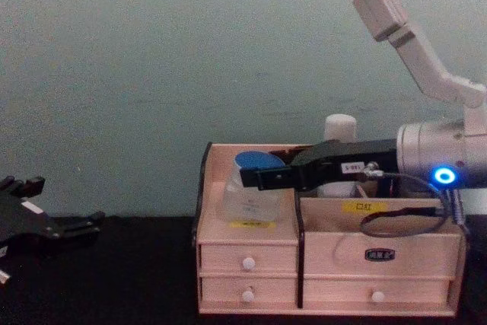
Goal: Pick up the facial cleanser and watermelon frost from the table and place them into the tiered storage box.
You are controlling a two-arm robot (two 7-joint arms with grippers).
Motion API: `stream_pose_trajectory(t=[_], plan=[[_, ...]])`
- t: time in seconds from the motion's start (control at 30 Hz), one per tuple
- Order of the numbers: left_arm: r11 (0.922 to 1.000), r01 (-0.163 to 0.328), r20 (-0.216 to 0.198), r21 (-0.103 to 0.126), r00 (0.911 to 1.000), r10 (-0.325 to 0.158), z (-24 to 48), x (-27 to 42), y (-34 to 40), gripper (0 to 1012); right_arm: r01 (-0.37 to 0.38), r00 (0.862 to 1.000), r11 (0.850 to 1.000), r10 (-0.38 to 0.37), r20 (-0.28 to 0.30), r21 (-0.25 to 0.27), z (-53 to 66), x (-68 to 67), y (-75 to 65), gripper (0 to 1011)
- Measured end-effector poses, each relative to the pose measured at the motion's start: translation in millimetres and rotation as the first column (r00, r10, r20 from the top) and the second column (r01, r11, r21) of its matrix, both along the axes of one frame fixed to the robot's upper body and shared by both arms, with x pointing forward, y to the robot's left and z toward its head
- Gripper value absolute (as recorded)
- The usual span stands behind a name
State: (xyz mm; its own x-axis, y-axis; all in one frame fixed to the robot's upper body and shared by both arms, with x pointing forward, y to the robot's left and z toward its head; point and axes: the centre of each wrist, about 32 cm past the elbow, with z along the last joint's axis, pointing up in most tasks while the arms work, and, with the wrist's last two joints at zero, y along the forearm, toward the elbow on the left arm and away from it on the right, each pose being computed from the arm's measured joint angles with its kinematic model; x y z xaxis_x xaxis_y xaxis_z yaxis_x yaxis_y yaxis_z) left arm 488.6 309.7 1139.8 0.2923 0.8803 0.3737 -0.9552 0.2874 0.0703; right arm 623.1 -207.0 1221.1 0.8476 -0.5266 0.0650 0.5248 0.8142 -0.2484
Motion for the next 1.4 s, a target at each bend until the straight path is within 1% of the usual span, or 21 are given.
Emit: stream_pose_trajectory(t=[0.3,0.43,0.63,1.1,1.13,1.27,1.3,1.33,1.4], plan=[[1.0000,0.000,0.000,0.000,1.0000,0.000,0.0,0.0,0.0,1001,0.022,0.999,1.000,-0.022,-0.030,-0.008,-4.7,11.7,4.7,706],[1.0000,0.000,0.000,0.000,1.0000,0.000,0.0,0.0,0.0,1001,0.029,0.999,1.000,-0.029,-0.034,-0.010,-5.3,14.1,6.2,706],[1.0000,0.000,0.000,0.000,1.0000,0.000,0.0,0.0,0.0,1001,0.039,0.998,0.999,-0.039,-0.041,-0.005,-5.7,16.1,6.3,706],[1.0000,0.000,0.000,0.000,1.0000,0.000,0.0,0.0,0.0,1001,0.037,0.999,0.999,-0.037,-0.040,-0.007,-5.0,15.6,6.2,707],[1.0000,0.000,0.000,0.000,1.0000,0.000,0.0,0.0,0.0,1001,0.037,0.999,0.999,-0.037,-0.040,-0.007,-5.1,15.5,6.1,712],[1.0000,0.000,0.000,0.000,1.0000,0.000,0.1,0.0,0.0,1001,0.036,0.999,0.999,-0.036,-0.040,-0.006,-5.1,15.4,6.2,825],[1.0000,0.000,0.000,0.000,1.0000,0.000,0.0,0.0,0.0,1001,0.036,0.999,0.999,-0.036,-0.040,-0.006,-5.0,15.4,6.3,825],[1.0000,0.000,0.000,0.000,1.0000,0.000,0.0,0.0,0.0,1001,0.036,0.999,0.999,-0.036,-0.040,-0.006,-5.1,15.3,6.2,875],[1.0000,0.000,0.000,0.000,1.0000,0.000,0.0,0.0,0.0,1001,0.036,0.999,0.999,-0.036,-0.040,-0.006,-5.1,15.3,6.3,915]])
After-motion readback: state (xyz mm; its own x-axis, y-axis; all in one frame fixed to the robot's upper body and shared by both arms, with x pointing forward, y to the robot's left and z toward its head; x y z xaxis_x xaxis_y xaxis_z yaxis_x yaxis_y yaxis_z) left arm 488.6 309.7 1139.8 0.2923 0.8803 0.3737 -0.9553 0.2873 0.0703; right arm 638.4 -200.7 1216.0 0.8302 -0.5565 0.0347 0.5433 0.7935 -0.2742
